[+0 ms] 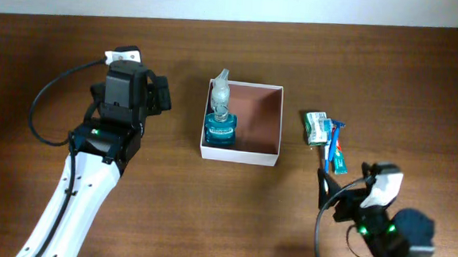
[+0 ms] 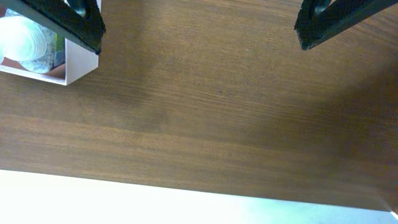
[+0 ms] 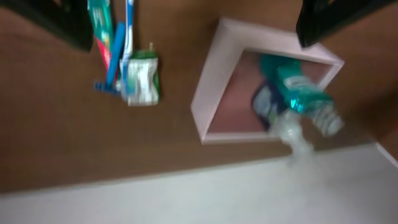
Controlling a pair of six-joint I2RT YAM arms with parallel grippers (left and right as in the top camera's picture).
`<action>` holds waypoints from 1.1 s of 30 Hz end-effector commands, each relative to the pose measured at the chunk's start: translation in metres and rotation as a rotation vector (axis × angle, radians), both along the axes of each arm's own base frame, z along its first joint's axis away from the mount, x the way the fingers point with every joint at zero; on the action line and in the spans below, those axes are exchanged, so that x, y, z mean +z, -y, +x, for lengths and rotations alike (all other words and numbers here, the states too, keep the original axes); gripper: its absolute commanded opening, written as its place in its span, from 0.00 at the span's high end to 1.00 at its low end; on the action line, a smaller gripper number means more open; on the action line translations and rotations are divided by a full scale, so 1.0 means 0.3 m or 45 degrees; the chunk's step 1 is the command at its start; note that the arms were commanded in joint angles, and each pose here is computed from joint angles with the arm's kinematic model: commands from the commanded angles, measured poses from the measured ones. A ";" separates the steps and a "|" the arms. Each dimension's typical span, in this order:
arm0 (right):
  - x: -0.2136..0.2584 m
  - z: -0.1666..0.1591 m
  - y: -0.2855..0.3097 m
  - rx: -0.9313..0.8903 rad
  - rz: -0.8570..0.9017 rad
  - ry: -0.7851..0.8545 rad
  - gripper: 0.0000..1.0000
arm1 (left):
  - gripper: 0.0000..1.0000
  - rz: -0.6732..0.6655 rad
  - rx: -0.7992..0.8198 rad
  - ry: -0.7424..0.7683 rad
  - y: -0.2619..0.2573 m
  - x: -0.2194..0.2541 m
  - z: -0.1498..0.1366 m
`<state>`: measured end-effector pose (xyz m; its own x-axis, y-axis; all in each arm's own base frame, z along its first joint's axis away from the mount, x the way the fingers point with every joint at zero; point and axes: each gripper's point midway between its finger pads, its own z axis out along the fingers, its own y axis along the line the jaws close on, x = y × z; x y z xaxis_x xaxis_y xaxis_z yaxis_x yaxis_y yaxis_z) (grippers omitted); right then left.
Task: Pack container
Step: 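Reach the right gripper down to the blue toothbrush on the toothpaste box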
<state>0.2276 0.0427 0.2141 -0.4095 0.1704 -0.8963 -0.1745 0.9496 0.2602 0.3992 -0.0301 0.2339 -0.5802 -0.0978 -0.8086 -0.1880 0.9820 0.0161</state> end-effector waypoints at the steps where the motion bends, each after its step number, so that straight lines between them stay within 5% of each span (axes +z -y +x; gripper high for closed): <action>1: 0.150 0.022 0.018 -0.023 -0.034 -0.128 0.02 | 0.01 0.008 0.011 0.023 -0.010 0.026 0.001; 10: 0.140 0.106 0.035 0.041 -0.144 -0.625 0.02 | 0.01 0.008 0.011 0.023 -0.010 0.026 0.001; 20: -0.145 0.179 0.040 0.223 -0.262 -1.033 0.00 | 0.01 0.008 0.011 0.023 -0.010 0.026 0.001; 21: -0.168 0.189 0.040 0.227 -0.260 -1.060 0.06 | 0.01 0.008 0.011 0.023 -0.010 0.026 0.001; 27: -0.211 0.271 0.044 0.221 -0.263 -1.032 0.28 | 0.01 0.008 0.011 0.023 -0.010 0.026 0.001; 33: -0.199 0.336 0.053 0.199 -0.283 -0.939 0.34 | 0.01 0.008 0.011 0.023 -0.010 0.026 0.001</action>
